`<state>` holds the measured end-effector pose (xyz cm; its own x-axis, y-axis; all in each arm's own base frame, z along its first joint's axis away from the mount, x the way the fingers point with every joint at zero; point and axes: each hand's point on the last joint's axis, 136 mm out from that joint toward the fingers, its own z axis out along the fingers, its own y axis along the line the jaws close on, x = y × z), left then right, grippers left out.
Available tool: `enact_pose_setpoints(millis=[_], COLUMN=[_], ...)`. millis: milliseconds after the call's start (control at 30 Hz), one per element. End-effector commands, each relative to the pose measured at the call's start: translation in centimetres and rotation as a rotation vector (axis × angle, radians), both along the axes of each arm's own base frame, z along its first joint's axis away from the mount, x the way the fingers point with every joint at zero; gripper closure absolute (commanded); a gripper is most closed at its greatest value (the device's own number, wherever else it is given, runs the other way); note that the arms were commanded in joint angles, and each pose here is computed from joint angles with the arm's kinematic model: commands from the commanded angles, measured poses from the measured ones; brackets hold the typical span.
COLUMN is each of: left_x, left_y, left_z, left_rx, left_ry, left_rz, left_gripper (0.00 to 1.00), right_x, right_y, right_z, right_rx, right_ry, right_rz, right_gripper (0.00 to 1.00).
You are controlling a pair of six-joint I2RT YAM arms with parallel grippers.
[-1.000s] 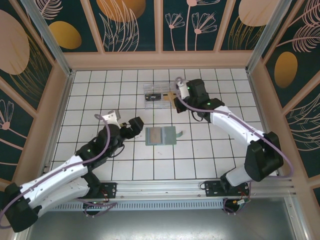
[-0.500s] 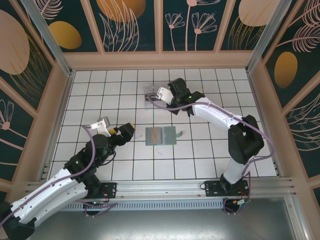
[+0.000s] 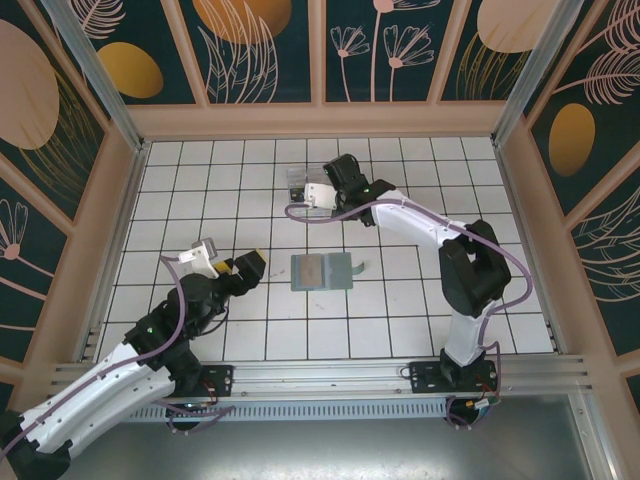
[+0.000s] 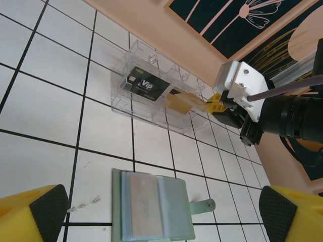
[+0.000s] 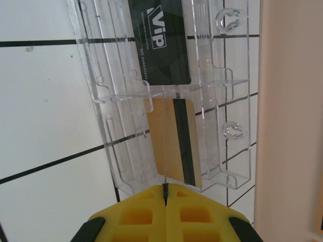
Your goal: Take the credit cards out of the card holder
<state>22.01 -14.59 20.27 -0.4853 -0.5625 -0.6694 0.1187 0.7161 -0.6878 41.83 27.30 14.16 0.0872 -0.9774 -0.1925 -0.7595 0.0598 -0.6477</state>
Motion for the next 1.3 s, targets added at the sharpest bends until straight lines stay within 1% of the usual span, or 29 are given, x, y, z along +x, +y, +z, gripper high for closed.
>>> enact_pose_setpoints(millis=[0,300,800,867,933,1033,1100,1267], left_x=[0.0,0.0,0.1,0.1,0.1,0.1,0.1,0.2], left_y=[0.4,0.6,1.0,1.1,1.0,1.0,1.0,1.1], left_z=[-0.8,-1.2,-1.4,-1.4,-1.5,-1.6,-1.6,-1.7], left_rx=[0.029,0.04,0.058,0.06,0.061,0.062,0.065,0.068], left_ry=[0.009,0.019,0.026,0.026,0.027,0.029,0.03,0.032], left_rz=[0.008,0.02,0.039,0.041,0.041,0.041,0.041,0.044], left_gripper=[0.02,0.01,0.02,0.01,0.02,0.01,0.02,0.01], right_x=[1.3,2.3,3.9,4.0,4.2,4.4,4.5,5.5], right_y=[-0.4,-0.9,-0.9,-0.8,-0.8,-0.8,-0.9,-0.8], right_z=[-0.5,-2.2,-4.1,-4.2,-4.2,-4.4,-4.7,-4.4], right_rx=[-0.047,-0.063,-0.048,-0.045,-0.041,-0.034,-0.034,-0.015], right_ry=[-0.02,-0.021,-0.015,-0.019,-0.025,-0.028,-0.026,-0.055], right_rz=[0.021,0.021,0.012,0.012,0.008,0.002,-0.001,-0.022], right_gripper=[1.0,1.0,1.0,0.93,0.89,0.88,0.85,0.84])
